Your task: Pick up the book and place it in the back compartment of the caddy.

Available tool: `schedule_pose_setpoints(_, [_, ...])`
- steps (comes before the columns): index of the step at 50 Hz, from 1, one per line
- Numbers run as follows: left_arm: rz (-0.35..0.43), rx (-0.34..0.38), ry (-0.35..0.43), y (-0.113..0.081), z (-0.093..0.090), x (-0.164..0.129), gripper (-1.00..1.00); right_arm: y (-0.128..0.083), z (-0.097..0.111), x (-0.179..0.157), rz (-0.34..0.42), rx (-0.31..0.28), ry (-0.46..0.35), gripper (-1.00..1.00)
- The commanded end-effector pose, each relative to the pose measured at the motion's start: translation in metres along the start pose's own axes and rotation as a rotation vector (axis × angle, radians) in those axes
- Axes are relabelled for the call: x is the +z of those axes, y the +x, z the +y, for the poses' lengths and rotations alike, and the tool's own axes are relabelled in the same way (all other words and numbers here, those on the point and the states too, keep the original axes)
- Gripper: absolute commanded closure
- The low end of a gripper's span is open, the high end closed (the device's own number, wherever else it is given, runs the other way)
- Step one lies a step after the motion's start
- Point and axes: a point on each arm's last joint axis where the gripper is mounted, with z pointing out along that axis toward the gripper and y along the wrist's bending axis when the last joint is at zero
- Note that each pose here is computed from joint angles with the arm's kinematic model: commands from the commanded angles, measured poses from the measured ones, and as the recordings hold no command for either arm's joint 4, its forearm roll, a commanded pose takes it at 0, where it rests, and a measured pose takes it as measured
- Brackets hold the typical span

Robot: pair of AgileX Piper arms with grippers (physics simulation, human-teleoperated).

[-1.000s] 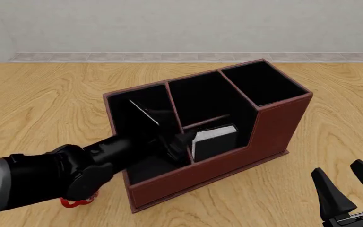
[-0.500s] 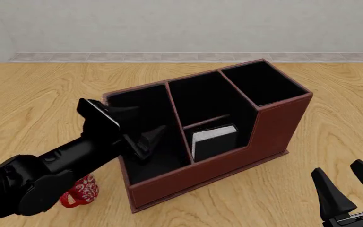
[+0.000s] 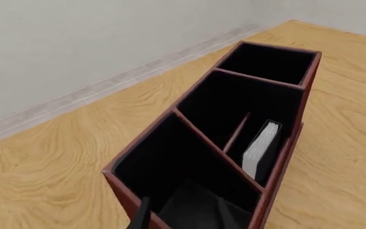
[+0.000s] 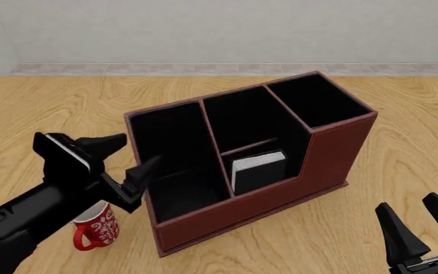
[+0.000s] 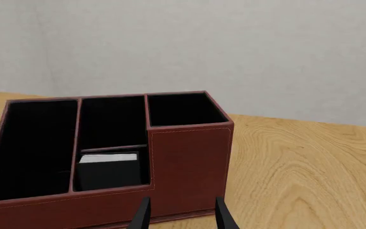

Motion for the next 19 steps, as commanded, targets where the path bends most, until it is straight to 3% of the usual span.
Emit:
schedule_pose_setpoints(1, [-0.001, -0.007, -0.048, 0.011, 0.007, -0.029, -1.00, 0.000, 0.000, 0.000, 0.000, 0.000, 0.000, -1.00])
schedule_pose_setpoints(12, [-0.012, -0.050, -0.123, 0.011, 0.016, -0.056, -1.00, 0.000, 0.000, 0.000, 0.000, 0.000, 0.000, -1.00])
schedule_pose_setpoints(19, [-0.017, -0.016, -0.149, 0.017, 0.017, -0.069, -1.00, 0.000, 0.000, 0.000, 0.000, 0.000, 0.000, -1.00])
